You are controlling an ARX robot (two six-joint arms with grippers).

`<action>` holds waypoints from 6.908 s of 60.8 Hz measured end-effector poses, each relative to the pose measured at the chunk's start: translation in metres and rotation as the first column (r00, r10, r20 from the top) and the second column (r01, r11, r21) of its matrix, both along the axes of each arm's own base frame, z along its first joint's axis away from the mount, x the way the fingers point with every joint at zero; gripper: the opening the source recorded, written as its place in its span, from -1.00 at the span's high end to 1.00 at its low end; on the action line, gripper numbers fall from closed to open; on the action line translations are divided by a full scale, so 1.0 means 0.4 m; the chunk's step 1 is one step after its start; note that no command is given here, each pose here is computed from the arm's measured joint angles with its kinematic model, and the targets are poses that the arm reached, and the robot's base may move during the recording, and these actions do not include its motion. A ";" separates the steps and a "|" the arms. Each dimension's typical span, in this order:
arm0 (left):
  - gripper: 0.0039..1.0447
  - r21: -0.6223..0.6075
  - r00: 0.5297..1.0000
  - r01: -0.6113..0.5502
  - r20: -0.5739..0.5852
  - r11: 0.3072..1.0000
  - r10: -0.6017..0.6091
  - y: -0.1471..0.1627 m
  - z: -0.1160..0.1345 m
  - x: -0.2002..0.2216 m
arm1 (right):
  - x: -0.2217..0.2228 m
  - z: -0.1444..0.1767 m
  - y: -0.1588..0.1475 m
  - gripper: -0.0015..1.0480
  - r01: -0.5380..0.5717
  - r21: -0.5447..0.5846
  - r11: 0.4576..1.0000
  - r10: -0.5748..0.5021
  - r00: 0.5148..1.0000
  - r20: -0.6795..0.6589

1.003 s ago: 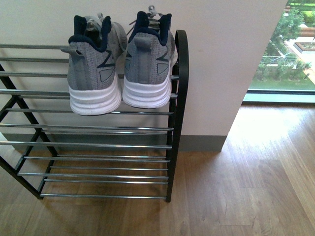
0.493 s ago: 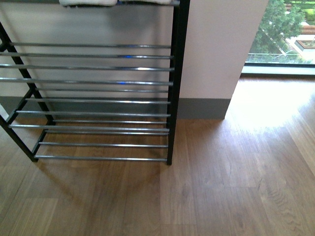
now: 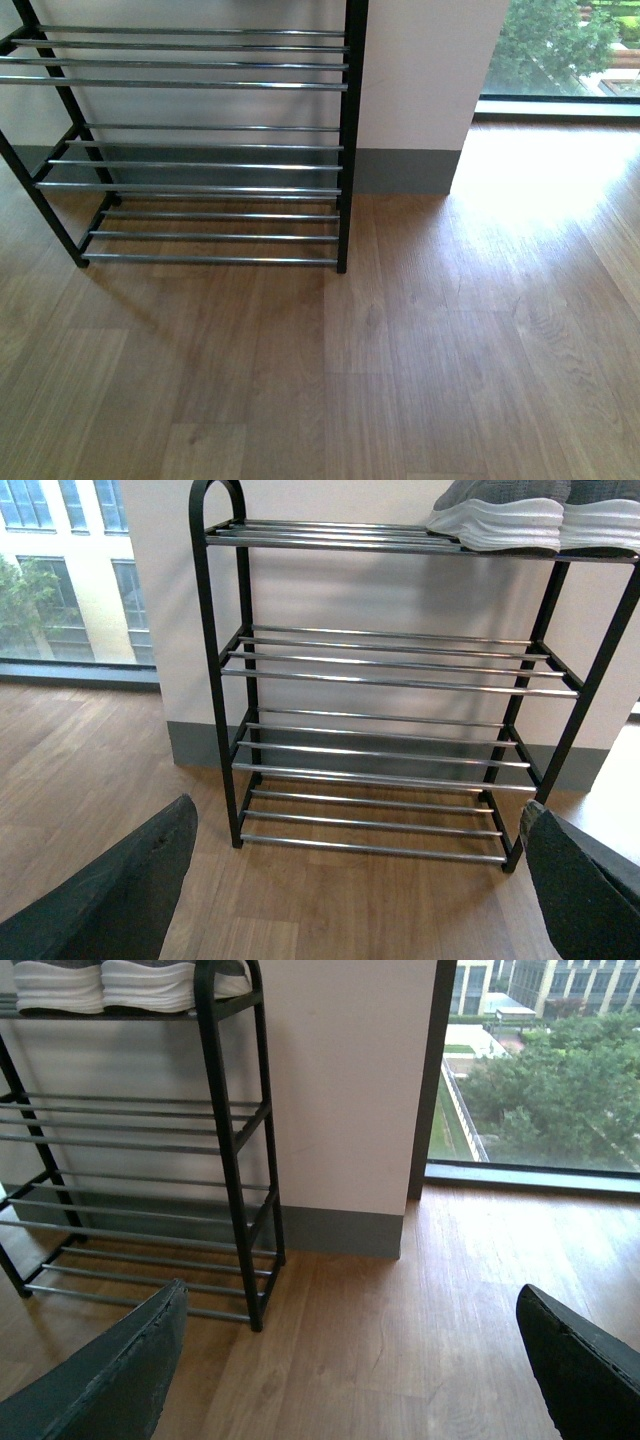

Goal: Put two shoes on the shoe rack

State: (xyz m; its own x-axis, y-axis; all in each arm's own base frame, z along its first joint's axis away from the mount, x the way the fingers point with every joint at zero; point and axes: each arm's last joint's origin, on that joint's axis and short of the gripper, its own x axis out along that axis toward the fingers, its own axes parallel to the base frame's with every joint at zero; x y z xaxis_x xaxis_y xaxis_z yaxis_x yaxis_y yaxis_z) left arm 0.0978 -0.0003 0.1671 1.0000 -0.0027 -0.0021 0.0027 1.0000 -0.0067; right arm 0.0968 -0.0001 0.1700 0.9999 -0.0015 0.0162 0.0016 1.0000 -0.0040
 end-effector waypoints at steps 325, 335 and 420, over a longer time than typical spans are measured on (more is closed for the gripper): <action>-0.83 0.000 1.000 -0.002 0.000 1.000 0.002 0.000 0.000 0.000 | 0.000 -0.001 0.000 -0.82 -0.002 0.001 1.000 0.002 1.000 -0.002; -0.83 0.000 1.000 -0.002 0.000 1.000 0.002 0.000 0.000 0.000 | 0.000 -0.001 0.000 -0.82 -0.001 0.001 1.000 0.001 1.000 -0.002; -0.83 0.000 1.000 0.000 0.000 1.000 0.000 0.000 0.000 0.000 | 0.000 0.000 0.000 -0.82 0.003 0.002 1.000 -0.003 1.000 -0.002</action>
State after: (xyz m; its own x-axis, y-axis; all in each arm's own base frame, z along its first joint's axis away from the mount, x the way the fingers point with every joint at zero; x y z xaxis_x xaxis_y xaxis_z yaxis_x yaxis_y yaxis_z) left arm 0.0978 -0.0001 0.1671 1.0000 -0.0027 -0.0017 0.0027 1.0000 -0.0067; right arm 0.0967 -0.0001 0.1698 0.9999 -0.0042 0.0143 0.0042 1.0000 -0.0024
